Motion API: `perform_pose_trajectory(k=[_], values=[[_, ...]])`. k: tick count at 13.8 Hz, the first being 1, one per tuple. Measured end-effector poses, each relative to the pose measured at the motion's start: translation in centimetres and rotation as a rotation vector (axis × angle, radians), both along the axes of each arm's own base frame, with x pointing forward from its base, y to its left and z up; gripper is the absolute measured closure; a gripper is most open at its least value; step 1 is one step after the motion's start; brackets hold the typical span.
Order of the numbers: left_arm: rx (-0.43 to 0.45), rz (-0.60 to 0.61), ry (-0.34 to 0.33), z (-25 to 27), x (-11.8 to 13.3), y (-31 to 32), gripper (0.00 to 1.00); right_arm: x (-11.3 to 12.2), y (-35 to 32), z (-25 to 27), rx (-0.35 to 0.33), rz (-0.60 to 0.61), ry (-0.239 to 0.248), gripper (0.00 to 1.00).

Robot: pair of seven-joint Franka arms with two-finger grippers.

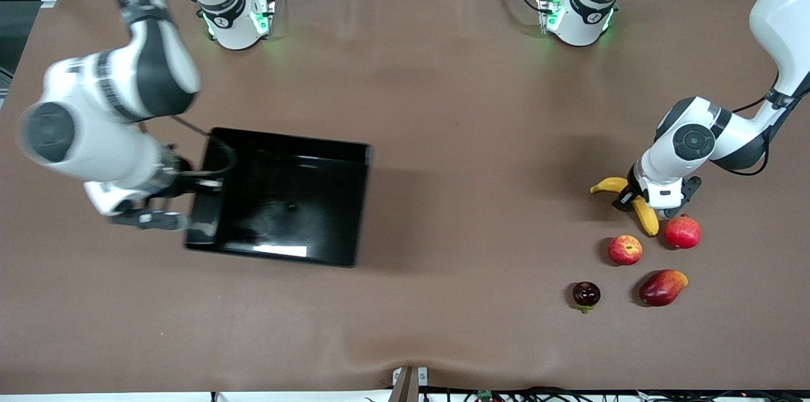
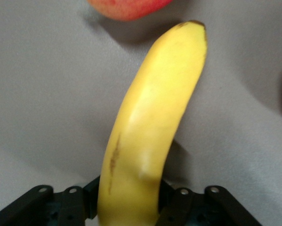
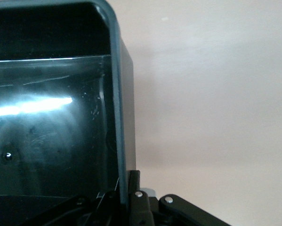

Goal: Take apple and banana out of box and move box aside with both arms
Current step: 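Drag the tray away with the right gripper while the left gripper lowers the banana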

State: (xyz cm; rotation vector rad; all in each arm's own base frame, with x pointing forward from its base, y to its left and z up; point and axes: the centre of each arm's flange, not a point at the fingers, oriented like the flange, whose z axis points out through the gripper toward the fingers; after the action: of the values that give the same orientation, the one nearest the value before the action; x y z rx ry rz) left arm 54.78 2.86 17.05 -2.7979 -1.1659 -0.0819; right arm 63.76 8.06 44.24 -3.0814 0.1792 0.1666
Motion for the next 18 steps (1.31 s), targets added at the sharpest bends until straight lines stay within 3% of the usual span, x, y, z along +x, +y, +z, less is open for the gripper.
perform_pose_trajectory(k=[3, 6, 10, 13, 18], values=[[-0.007, 0.029, -0.007, 0.3, 0.4, 0.1, 0.27, 0.0, -8.4, -1.6, 0.015, -0.004, 0.022, 0.97], [-0.050, 0.077, -0.019, 2.2, 1.1, -1.9, 0.00, -0.2, -14.4, -3.4, 0.026, 0.004, 0.009, 0.97], [-0.037, 0.041, -0.047, 6.9, 1.8, -6.7, 0.00, -1.0, -21.6, -8.8, 0.030, 0.091, -0.051, 0.97], [-0.016, -0.021, -0.060, 10.7, 2.9, -8.8, 0.00, -1.6, -23.6, -12.9, 0.027, 0.106, -0.061, 0.97], [-0.009, -0.240, 0.023, 17.5, 5.4, -9.1, 0.00, -1.3, -26.1, -17.9, 0.006, 0.067, -0.100, 0.97]])
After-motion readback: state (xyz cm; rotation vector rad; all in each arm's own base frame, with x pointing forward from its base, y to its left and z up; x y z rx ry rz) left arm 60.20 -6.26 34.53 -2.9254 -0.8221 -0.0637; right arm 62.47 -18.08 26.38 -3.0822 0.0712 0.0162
